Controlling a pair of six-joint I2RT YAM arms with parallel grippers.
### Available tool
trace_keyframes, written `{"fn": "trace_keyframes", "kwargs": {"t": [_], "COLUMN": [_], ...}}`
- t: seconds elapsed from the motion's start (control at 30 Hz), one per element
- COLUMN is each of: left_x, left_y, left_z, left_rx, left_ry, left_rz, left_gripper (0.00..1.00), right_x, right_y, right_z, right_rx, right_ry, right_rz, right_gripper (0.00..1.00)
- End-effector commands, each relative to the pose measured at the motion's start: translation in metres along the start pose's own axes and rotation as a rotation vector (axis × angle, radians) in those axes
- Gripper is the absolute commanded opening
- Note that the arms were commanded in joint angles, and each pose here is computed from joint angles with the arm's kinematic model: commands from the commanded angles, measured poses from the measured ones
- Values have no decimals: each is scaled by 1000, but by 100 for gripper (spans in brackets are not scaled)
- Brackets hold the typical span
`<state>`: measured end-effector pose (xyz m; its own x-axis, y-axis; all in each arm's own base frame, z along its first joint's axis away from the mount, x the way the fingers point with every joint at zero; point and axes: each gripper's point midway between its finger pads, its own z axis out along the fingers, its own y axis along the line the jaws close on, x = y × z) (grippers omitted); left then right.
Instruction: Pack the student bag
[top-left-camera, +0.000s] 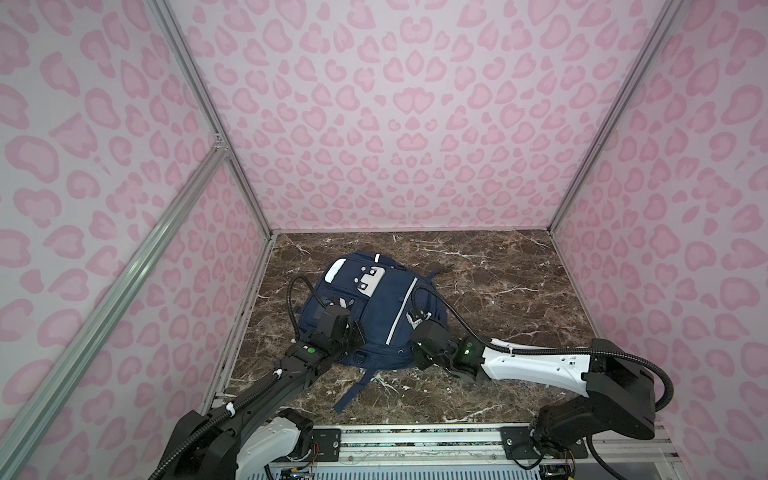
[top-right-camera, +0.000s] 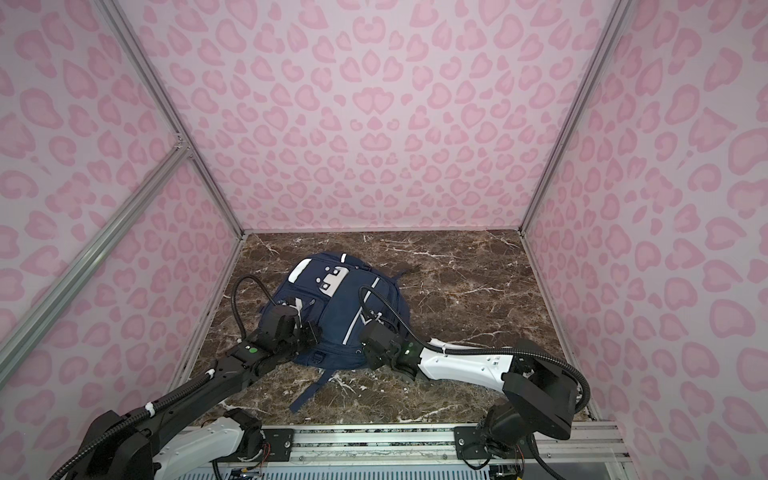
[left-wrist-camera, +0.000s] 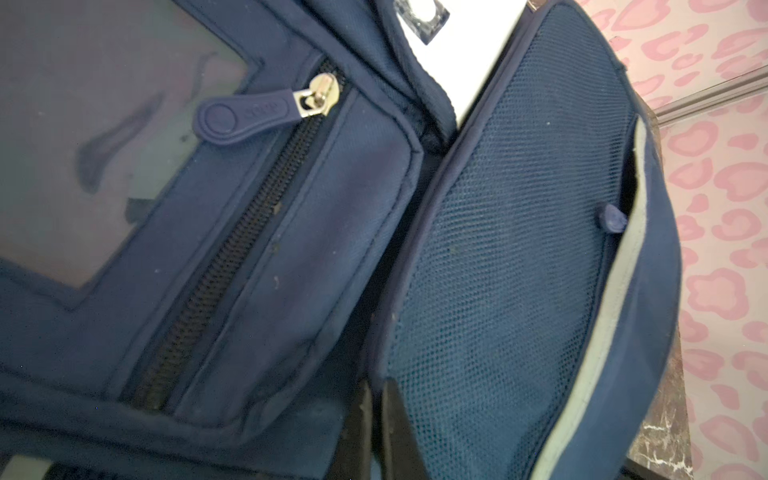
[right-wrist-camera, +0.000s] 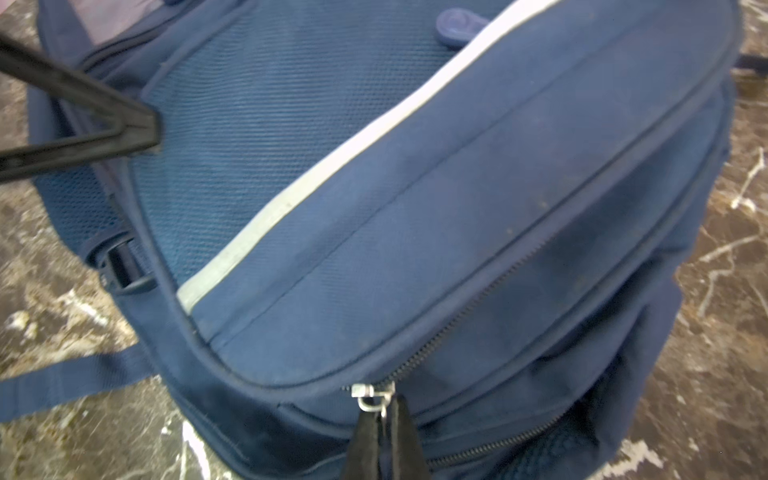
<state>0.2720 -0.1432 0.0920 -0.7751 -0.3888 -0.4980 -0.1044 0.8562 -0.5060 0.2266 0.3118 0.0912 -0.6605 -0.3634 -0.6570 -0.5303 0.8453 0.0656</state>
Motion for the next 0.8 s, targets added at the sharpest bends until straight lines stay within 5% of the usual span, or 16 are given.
{"fn": "trace_keyframes", "kwargs": {"t": [0.0, 0.37, 0.53, 0.67, 0.77], "left_x": [-23, -87, -70, -26, -6], "left_y": [6, -28, -22, -34, -41], "left_z": [1, -2, -25, -31, -33], "left_rx": [-64, -48, -13, 205, 290], "left_ry": [-82, -176, -163, -64, -24], "left_rz": [22, 28, -4, -114, -171], "left_gripper": [4, 8, 35, 73, 80], "right_x": [13, -17, -28, -28, -25], "right_y": [20, 117, 98, 90, 91], "right_z": [-8, -8, 11, 12, 11], "right_rx": [-81, -248, -156, -198, -215], "right_ry": [49, -22, -13, -39, -35], "right_rz": [-87, -137, -64, -10, -11], "right_gripper": [0, 0, 0, 0, 0]}}
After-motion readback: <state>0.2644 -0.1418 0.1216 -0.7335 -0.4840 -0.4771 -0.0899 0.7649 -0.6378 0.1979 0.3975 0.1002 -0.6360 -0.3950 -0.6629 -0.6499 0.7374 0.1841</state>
